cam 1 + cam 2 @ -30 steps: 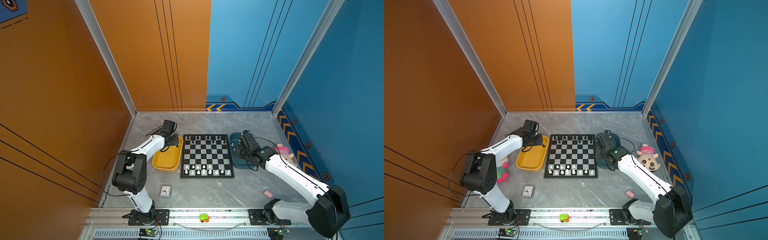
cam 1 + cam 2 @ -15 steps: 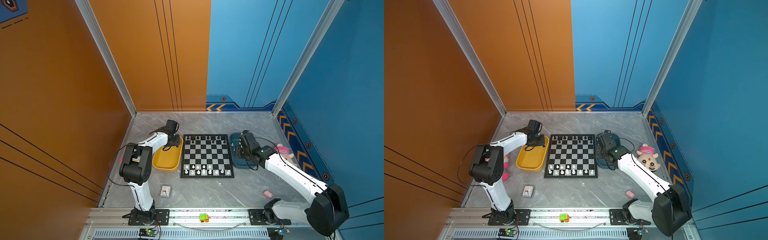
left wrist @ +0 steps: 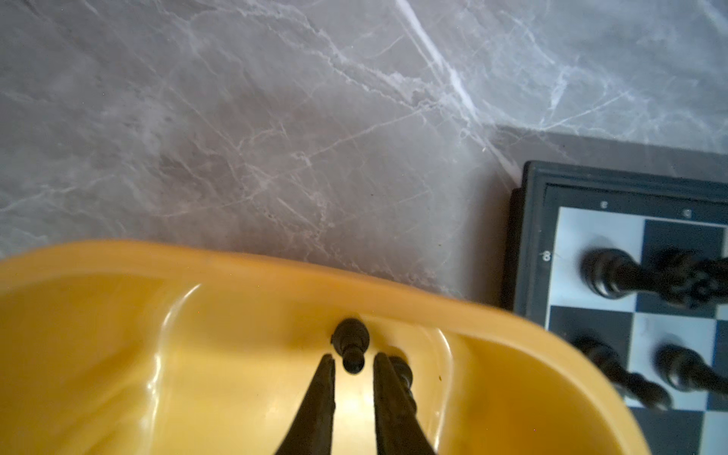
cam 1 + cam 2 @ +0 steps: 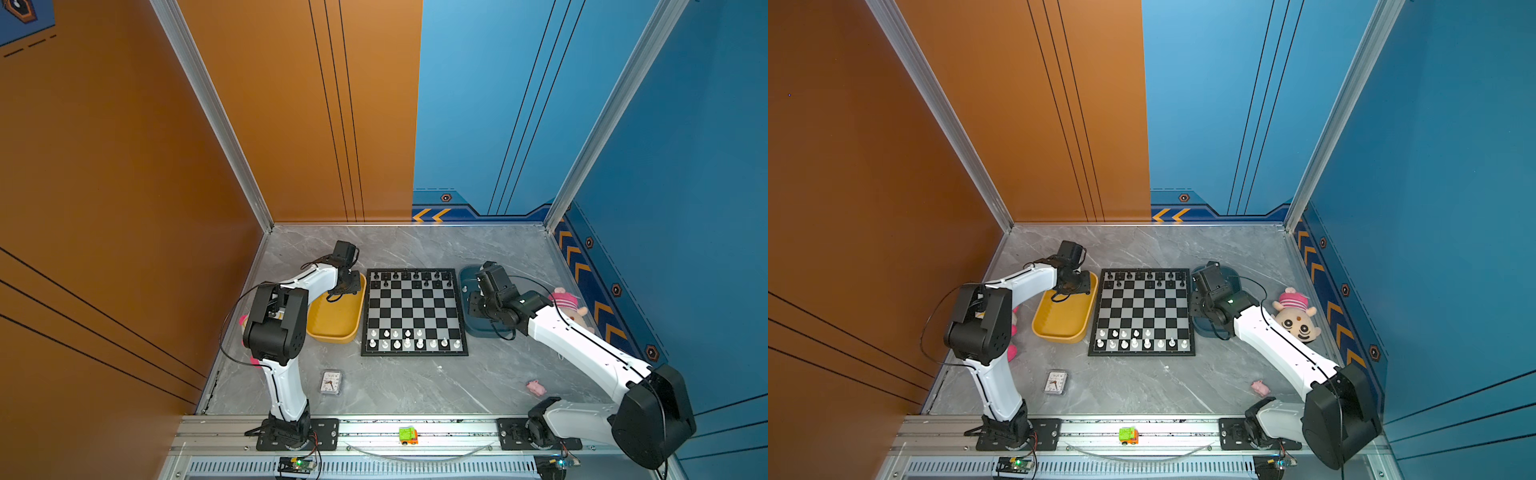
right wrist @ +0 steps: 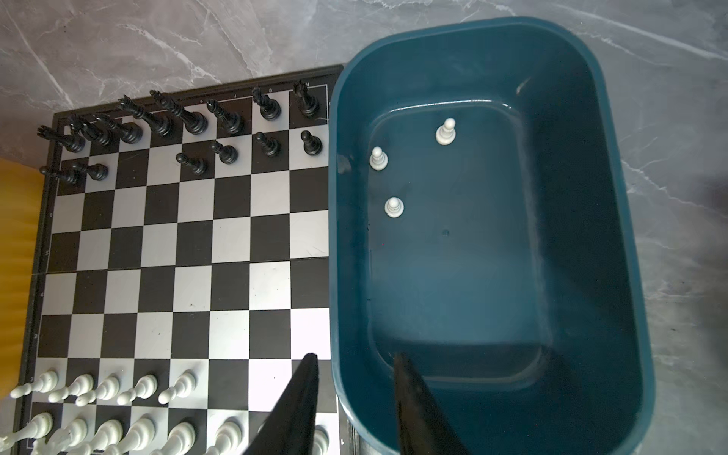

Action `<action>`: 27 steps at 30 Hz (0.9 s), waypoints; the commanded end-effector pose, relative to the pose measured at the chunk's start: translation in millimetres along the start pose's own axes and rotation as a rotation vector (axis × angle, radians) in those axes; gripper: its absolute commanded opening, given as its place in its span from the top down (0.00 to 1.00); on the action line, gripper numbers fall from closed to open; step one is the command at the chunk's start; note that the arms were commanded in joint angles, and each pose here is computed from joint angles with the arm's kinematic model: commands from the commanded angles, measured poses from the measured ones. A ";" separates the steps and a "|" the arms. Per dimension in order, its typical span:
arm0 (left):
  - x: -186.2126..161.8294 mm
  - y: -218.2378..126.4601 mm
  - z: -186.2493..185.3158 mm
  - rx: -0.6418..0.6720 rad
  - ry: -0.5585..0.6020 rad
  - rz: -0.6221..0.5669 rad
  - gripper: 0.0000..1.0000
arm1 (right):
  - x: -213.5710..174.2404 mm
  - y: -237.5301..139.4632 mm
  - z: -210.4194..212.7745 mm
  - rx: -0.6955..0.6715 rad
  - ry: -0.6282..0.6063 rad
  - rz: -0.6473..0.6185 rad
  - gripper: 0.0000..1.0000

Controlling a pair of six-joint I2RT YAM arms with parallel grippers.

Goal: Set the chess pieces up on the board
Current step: 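Lower the left gripper into the yellow tray and close on a black pawn, then lift the black pawn out of the yellow tray with the left gripper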

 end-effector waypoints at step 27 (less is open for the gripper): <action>8.3 9.8 2.7 0.042 0.000 0.001 0.83 | -1.1 5.5 0.5 0.010 0.001 0.007 0.66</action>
Point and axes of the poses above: each gripper's point midway between its finger pads, its own y axis out along the fingers, its own z axis along the line the jaws close on, x = y × z, the point moved 8 cm from there along -y, back along the fingers, and after that the axes turned 12 degrees about -y, right-handed, at the moved point
